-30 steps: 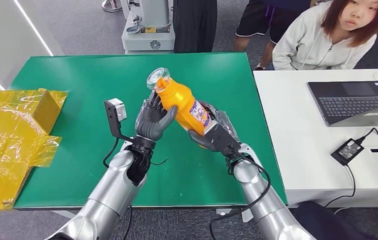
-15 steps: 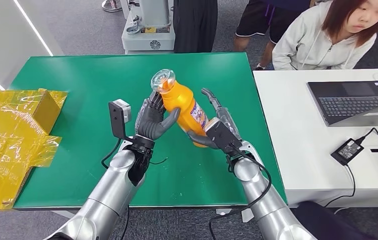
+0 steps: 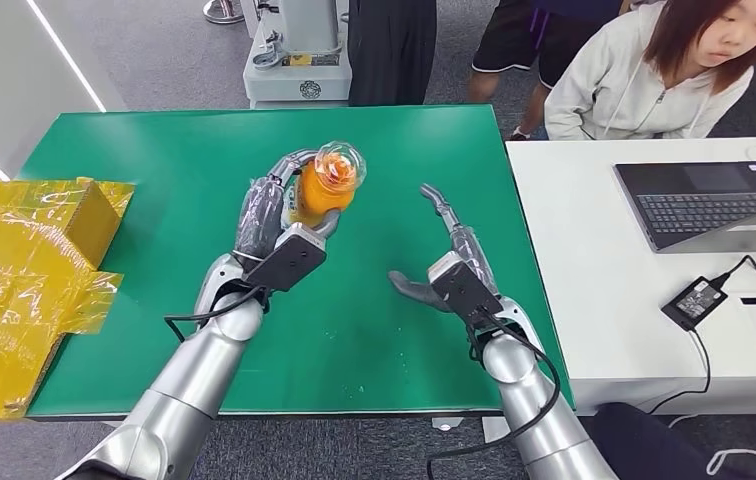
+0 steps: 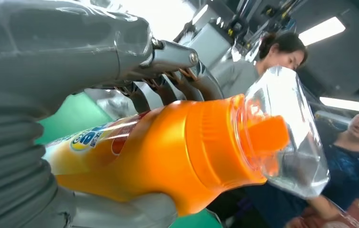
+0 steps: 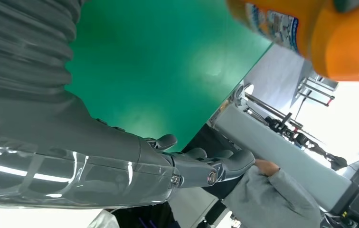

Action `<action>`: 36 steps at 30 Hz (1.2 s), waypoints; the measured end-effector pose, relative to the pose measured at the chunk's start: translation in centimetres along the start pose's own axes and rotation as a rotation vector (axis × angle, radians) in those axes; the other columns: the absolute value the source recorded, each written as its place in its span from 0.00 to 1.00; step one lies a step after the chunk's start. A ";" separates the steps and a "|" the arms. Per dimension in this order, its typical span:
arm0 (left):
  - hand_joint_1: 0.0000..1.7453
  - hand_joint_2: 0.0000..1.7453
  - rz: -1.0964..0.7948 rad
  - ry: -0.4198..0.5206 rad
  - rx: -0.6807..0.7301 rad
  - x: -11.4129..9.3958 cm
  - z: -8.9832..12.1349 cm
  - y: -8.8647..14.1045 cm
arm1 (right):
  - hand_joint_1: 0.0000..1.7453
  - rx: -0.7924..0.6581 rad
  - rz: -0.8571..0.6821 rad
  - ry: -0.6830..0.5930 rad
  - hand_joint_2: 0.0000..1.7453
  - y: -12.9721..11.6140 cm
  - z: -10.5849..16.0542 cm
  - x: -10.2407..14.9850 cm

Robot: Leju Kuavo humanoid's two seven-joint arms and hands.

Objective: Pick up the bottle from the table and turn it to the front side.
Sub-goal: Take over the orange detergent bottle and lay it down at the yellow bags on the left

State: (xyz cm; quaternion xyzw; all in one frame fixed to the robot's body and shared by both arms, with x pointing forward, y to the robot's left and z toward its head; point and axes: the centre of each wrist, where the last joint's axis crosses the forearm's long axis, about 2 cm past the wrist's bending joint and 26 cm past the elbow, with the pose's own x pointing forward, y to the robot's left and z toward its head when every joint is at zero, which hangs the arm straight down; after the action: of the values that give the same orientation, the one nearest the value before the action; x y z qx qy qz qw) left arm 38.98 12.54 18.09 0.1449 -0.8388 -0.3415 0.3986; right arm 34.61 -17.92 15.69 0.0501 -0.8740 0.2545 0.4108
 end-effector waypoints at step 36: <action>1.00 1.00 -1.291 -0.113 -0.302 -7.0 1.0 6.7 | 0.00 -0.134 0.019 0.077 1.00 -0.8 12.1 1.2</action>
State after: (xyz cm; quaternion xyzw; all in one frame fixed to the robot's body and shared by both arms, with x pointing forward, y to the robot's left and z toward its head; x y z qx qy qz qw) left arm 42.92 21.43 18.24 0.5427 -0.5463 -0.6323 0.0852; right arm 25.68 -24.35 10.41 0.0044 -0.8732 0.2009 0.4440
